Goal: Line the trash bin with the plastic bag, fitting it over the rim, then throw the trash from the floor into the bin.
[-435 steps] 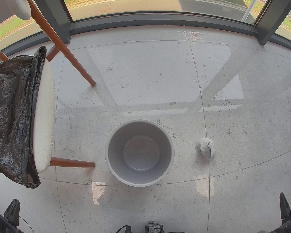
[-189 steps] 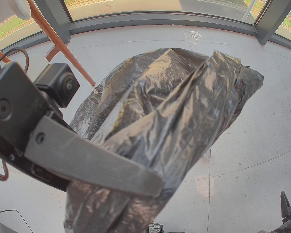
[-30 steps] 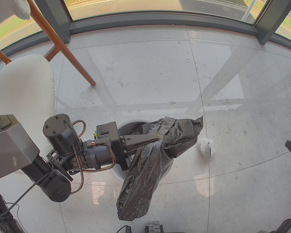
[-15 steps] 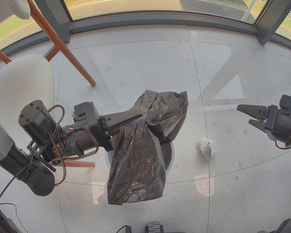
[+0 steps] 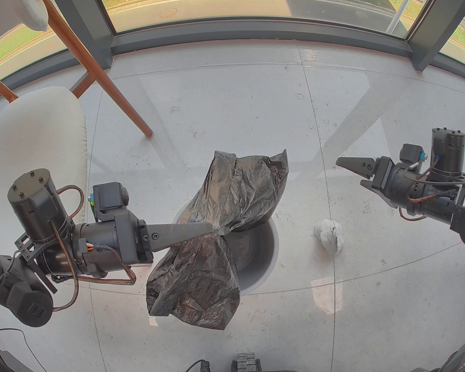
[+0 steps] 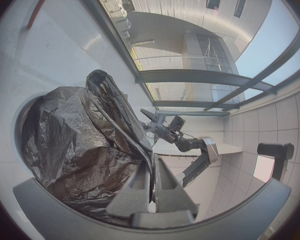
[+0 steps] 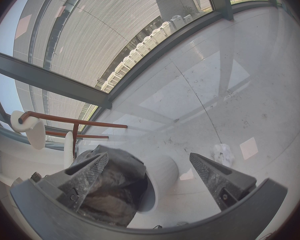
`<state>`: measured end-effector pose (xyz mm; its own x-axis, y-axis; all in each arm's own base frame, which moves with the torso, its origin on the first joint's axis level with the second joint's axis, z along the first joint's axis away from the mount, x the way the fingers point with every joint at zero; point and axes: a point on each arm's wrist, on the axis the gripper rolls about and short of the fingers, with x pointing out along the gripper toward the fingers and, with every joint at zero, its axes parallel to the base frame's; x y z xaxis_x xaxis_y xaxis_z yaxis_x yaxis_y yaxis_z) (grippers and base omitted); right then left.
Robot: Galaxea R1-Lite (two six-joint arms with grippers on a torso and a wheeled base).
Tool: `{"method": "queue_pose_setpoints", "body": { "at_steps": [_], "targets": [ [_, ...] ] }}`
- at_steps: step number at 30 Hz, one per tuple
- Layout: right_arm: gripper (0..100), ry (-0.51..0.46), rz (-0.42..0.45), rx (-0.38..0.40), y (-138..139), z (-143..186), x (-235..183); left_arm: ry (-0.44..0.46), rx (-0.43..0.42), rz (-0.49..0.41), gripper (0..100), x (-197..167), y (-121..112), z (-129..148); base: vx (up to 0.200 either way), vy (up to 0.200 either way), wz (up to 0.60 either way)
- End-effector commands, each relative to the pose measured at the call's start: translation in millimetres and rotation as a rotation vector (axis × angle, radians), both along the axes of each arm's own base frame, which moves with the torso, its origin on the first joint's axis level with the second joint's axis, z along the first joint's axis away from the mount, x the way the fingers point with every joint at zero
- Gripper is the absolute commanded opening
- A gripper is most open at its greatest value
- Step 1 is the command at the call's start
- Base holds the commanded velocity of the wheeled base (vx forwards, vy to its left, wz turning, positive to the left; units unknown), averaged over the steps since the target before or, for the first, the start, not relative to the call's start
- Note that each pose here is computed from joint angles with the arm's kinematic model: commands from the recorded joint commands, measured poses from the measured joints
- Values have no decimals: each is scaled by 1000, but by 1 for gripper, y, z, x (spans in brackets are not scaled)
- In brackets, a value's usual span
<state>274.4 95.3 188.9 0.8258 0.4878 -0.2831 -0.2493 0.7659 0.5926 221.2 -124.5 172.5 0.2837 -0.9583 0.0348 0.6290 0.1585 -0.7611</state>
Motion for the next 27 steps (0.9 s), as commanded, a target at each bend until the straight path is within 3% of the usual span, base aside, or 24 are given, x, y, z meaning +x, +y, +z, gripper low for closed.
{"method": "queue_pose_setpoints", "body": {
  "at_steps": [1,5,6,10,13,21,27],
  "targets": [
    [100,26,14,-4,17,-25,40,-84,28,-8,0,-18,7,12,0,0,0],
    [100,-9,25,18,32,-28,62,-145,122,-9,0,-19,7,2,0,0,0],
    [0,-9,25,18,32,-28,62,-145,122,-9,0,-19,7,2,0,0,0],
    [0,3,51,134,62,-22,78,-135,157,-20,0,-27,4,2,0,0,0],
    [0,29,70,176,78,-24,81,-139,167,3,0,-28,-1,3,0,0,0],
    [0,140,138,120,128,-70,65,-163,201,24,0,-28,-3,1,0,0,0],
    [0,157,179,109,146,-80,61,-188,242,45,0,-28,-2,-2,0,0,0]
  ]
}}
